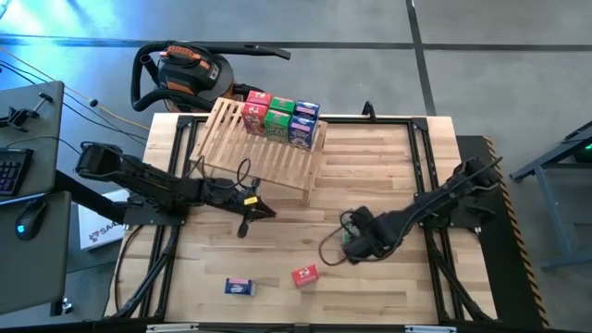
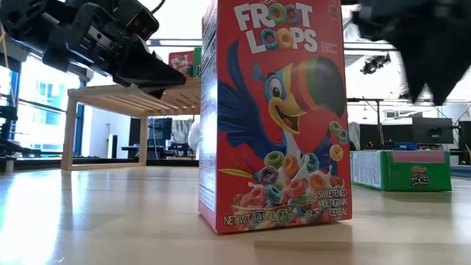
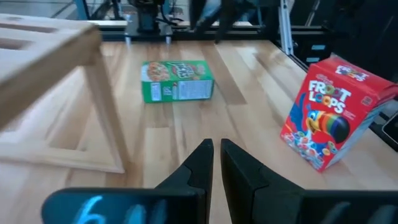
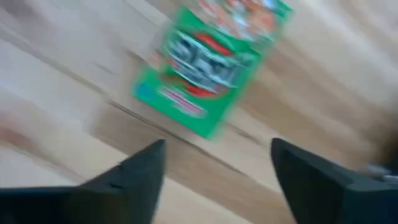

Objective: Stack cereal on shelf
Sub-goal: Put the green cereal box aligned with the other green cereal box on the shelf

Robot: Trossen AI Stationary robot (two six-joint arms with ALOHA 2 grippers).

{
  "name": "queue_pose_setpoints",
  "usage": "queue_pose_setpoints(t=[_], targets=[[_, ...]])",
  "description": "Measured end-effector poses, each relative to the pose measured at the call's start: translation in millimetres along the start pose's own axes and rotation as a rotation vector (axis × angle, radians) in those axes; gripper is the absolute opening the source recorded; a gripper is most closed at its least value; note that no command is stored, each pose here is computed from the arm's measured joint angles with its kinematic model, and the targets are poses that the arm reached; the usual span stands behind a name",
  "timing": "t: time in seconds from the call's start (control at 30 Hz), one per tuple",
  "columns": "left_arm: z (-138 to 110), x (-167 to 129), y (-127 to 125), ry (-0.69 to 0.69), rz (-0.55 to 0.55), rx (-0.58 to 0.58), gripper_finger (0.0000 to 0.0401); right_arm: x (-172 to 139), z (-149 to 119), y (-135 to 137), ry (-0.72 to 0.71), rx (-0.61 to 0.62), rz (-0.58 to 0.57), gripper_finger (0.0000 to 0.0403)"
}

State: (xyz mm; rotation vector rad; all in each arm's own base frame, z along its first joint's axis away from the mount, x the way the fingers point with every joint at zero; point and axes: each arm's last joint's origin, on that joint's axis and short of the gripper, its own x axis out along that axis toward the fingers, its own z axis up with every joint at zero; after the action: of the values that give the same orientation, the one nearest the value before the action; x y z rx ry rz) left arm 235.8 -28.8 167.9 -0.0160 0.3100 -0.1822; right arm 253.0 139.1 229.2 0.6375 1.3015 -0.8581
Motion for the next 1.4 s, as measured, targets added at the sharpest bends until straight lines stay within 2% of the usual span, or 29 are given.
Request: queue_pose_setpoints(t=[0.1, 0.23, 0.3, 0.47, 0.6, 0.73, 0.87, 0.93, 1.0, 1.07, 1.17, 1.23, 1.4], targets=[[-0.5, 10.4, -6.8, 0.018, -0.008, 0.007, 0.0021, 5.7, -13.2, -5.4, -0.002, -0.101, -0.045, 0.0191], [-1.5, 27.0, -14.9, 0.048, 0.025, 0.030, 0.0021, 15.6, -25.4, -9.8, -0.109, -0.159, -0.061, 0.0048], [-2.7, 34.9, -18.1, 0.061, 0.055, 0.038, 0.0021, 22.1, -27.4, -12.5, -0.189, -0.163, -0.074, 0.0015], [-9.9, 47.3, -29.6, 0.097, 0.101, 0.046, 0.0021, 49.7, -25.0, -11.5, -0.215, -0.140, 0.004, 0.0036], [-17.2, 50.0, -40.5, 0.114, 0.156, 0.045, 0.0021, 62.7, -24.4, -6.6, -0.257, -0.154, 0.100, 0.0015], [-21.6, 50.1, -51.2, 0.121, 0.185, 0.047, 0.0021, 62.2, -24.4, 1.2, -0.268, -0.197, 0.176, 0.0005], [-22.6, 48.0, -62.0, 0.114, 0.192, 0.068, 0.0021, 46.3, -22.3, 15.0, -0.274, -0.274, 0.248, 0.0006], [-24.7, 46.0, -65.9, 0.115, 0.218, 0.082, 0.0021, 35.0, -20.6, 16.8, -0.305, -0.297, 0.222, 0.0002], [-26.5, 45.8, -69.8, 0.111, 0.237, 0.083, 0.0021, 30.5, -19.8, 11.7, -0.350, -0.286, 0.149, 0.0001], [-29.8, 46.8, -74.8, 0.109, 0.225, 0.082, 0.0021, 33.1, -18.4, 3.9, -0.356, -0.252, 0.079, 0.0001], [-36.5, 50.9, -83.2, 0.095, 0.196, 0.082, 0.0021, 45.4, -16.8, -3.7, -0.373, -0.194, 0.044, 0.0000], [-42.8, 53.3, -86.4, 0.099, 0.186, 0.083, 0.0021, 55.1, -16.3, -4.9, -0.379, -0.179, 0.062, 0.0000], [-48.6, 59.7, -88.2, 0.066, 0.181, 0.062, 0.0021, 69.4, -10.8, 4.2, -0.407, -0.179, 0.202, 0.0000]])
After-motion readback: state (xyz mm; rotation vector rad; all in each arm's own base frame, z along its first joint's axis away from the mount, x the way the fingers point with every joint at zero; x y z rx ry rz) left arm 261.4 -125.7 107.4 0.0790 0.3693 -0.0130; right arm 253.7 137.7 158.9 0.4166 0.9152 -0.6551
